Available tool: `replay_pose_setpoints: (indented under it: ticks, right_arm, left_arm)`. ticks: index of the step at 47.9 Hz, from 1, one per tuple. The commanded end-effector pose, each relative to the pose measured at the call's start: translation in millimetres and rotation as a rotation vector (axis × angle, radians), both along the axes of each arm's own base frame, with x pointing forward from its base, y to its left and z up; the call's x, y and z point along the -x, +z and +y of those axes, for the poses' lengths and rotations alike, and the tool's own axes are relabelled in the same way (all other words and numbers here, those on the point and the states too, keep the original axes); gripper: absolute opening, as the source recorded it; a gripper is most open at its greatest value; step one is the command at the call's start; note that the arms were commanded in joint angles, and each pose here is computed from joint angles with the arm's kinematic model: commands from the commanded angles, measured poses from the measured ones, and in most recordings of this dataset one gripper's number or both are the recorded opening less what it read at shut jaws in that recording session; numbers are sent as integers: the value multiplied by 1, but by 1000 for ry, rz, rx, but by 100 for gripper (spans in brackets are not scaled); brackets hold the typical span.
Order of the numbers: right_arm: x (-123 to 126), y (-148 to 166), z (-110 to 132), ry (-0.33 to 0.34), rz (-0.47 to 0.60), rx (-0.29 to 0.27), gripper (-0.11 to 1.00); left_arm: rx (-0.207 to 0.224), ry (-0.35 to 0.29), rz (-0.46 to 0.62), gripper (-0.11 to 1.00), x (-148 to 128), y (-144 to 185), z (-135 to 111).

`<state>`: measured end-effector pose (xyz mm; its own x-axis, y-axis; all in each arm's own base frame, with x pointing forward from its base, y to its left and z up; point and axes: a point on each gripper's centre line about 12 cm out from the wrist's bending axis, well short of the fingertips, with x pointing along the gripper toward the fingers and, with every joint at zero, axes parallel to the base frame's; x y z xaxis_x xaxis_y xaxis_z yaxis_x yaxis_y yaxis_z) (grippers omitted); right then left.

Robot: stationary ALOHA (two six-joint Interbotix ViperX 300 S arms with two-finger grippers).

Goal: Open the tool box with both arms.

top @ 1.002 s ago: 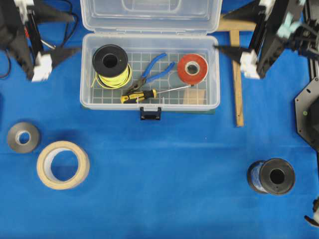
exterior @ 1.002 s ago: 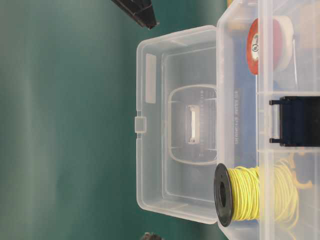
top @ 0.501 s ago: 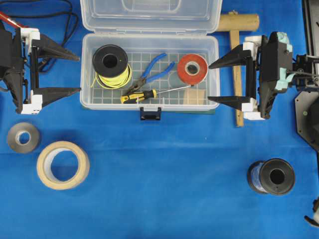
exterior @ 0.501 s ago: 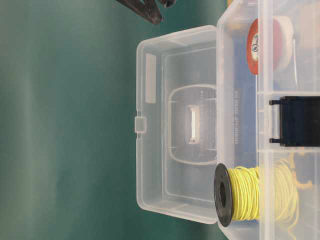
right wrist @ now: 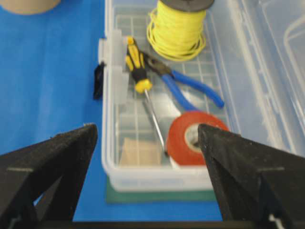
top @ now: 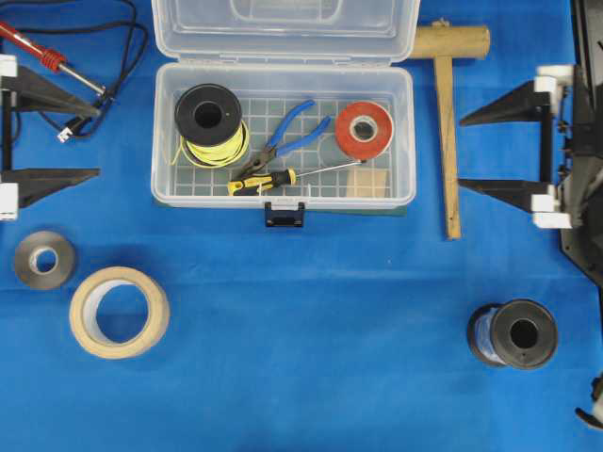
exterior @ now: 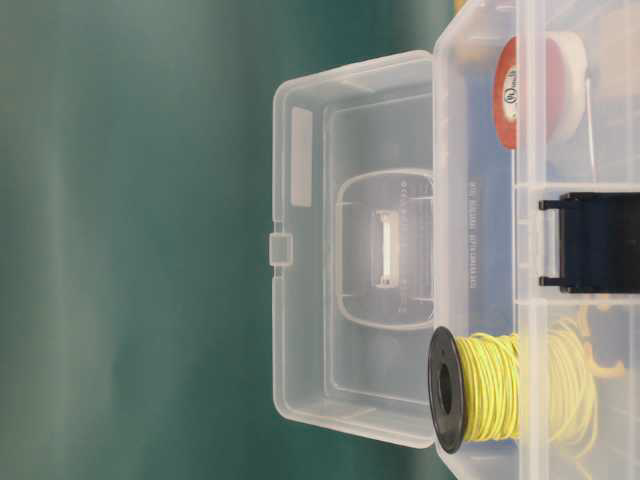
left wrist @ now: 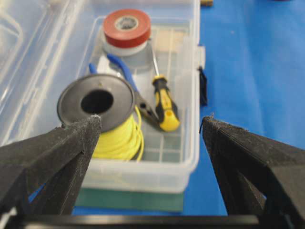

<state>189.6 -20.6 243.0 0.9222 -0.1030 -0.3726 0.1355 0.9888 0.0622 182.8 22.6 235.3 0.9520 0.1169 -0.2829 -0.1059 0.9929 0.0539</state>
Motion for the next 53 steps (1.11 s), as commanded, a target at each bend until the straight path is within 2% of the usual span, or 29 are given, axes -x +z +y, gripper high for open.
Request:
replay_pose_setpoints:
  ticks: [1,10,20,53]
  right_arm:
    - [9,1,1,-4,-33,-10,84]
    - [19,-17,2,-14,-13,-38,84]
    - [19,-21,2,-19,1,-49,84]
    - [19,-20,2,-18,-5,-45,84]
  left_arm:
    - [3,-2,-14,90,7,5,-1]
    - [14,-1,12,90,16,-10,-3]
    - [57,12,36,90,19,-22,-3]
    - [58,12,44,90,20,-25,-3]
